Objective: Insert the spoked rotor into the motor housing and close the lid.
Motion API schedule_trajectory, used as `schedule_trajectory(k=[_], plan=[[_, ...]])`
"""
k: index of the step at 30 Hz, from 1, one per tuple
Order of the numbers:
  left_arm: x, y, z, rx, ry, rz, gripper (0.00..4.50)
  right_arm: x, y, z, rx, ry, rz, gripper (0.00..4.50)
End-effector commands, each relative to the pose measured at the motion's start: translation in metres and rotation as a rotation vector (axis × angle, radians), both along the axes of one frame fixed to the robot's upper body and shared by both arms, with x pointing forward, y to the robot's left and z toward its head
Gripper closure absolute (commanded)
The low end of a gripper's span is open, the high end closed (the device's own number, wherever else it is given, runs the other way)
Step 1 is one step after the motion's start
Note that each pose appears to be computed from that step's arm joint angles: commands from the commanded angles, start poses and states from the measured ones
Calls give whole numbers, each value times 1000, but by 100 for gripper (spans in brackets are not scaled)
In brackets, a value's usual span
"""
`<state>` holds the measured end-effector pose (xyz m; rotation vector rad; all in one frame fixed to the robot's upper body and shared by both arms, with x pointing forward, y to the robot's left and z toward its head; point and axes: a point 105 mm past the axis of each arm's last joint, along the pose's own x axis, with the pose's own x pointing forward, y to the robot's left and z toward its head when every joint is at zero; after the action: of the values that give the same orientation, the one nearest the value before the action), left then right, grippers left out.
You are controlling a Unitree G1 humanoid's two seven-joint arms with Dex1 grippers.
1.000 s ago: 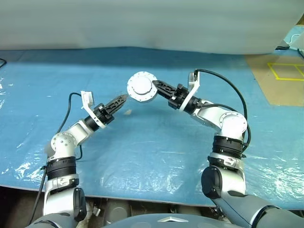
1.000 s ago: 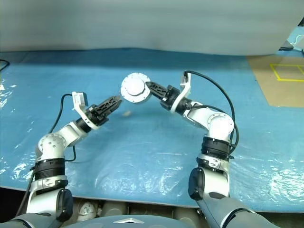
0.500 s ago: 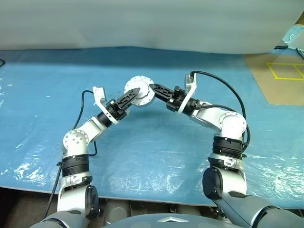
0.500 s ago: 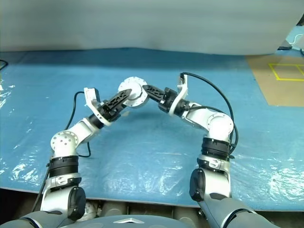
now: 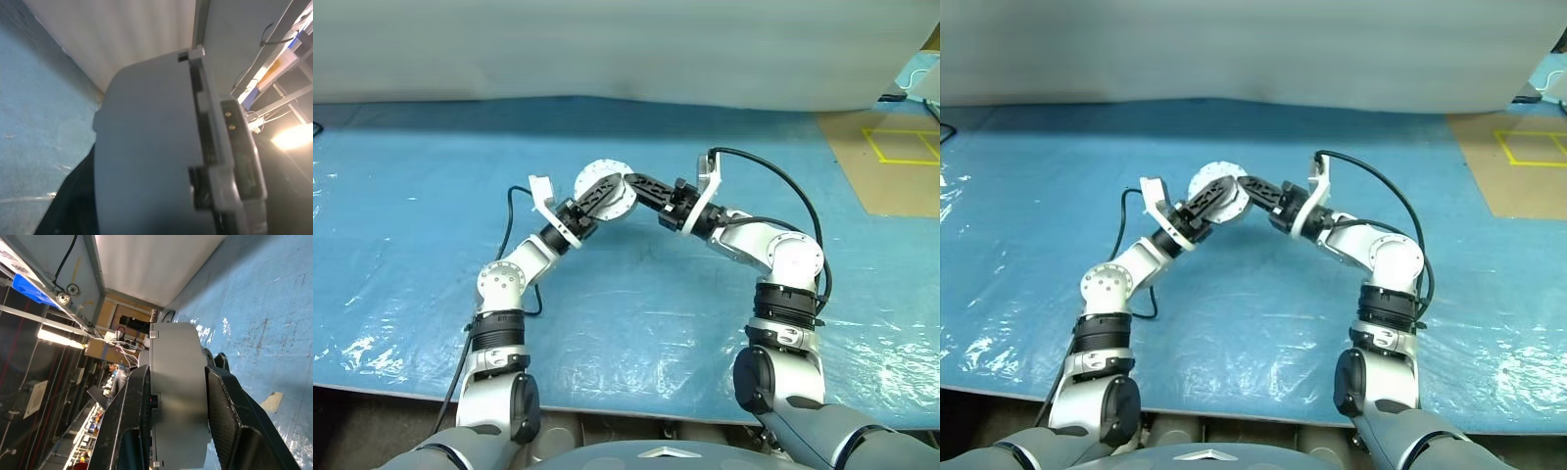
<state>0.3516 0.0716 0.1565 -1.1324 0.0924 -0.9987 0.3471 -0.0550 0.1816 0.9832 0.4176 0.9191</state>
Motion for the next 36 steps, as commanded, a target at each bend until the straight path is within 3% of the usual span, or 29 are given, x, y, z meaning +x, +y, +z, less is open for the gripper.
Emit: schedule_trajectory(k=[1,13,17,22,28,36], plan=[[1,-3,2,52,-37,6,177,-6,7,20,38,-79,29,325],[8,0,4,75,-69,38,177,-1,7,20,-3,-138,-42,325],[8,1,14,21,-89,36,177,4,5,17,-23,-145,-87,325],[21,0,13,77,-70,91,177,4,5,18,-41,-193,-103,325],[41,28,23,68,-90,244,177,4,9,15,-50,-179,-76,130],[67,85,27,112,-56,517,177,11,7,5,-75,-135,-96,130]])
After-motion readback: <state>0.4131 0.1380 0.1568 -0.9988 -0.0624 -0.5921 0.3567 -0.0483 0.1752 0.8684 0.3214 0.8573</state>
